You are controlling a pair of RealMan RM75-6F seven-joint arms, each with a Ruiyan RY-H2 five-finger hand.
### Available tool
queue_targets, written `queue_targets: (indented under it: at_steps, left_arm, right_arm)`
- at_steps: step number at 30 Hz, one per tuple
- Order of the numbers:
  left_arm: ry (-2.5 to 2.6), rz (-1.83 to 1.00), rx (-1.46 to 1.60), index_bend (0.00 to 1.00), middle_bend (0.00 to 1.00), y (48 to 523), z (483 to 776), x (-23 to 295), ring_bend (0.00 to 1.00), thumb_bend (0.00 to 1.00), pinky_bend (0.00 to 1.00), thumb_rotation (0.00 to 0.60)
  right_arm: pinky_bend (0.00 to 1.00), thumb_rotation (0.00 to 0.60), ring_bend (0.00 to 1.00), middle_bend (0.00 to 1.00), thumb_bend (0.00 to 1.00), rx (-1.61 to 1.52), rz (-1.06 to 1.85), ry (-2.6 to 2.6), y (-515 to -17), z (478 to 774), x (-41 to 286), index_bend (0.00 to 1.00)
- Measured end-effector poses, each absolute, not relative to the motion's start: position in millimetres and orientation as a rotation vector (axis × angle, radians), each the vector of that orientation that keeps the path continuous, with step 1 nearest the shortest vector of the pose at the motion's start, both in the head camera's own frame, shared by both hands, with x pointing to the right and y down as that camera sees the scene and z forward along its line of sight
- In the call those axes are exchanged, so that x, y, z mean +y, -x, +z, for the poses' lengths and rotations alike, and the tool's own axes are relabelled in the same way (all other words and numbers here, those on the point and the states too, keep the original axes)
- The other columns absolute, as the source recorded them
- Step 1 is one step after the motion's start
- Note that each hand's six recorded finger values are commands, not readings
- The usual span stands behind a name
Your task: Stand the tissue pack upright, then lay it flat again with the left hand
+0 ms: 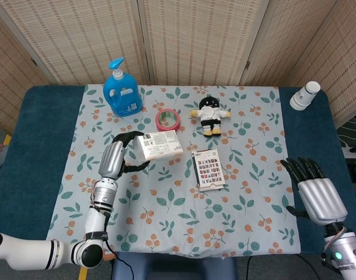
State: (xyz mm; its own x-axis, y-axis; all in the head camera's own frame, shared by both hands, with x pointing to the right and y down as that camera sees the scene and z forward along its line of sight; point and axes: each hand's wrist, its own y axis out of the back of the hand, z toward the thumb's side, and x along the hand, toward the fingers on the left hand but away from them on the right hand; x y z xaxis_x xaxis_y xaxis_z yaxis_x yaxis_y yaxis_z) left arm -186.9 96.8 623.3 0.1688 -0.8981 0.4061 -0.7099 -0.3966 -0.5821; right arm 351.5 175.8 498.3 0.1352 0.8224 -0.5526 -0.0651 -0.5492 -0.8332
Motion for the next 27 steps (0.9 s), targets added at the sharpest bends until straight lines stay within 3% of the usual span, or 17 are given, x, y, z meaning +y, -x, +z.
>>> queue_targets:
  at_steps: [11, 27]
  left_arm:
    - [2.292, -0.928, 1.742, 0.38, 0.51, 239, 692, 138, 0.22, 0.27, 0.16, 0.600]
    - [2.247, -0.935, 1.720, 0.37, 0.49, 253, 728, 160, 0.21, 0.27, 0.14, 0.600]
  right_arm:
    - [0.03, 0.600, 0.00, 0.06, 0.07, -0.726, 1.514, 1.662, -351, 500, 178, 0.04]
    - [0.03, 0.600, 0.00, 0.06, 0.07, -0.716, 1.553, 1.656, -355, 509, 177, 0.04]
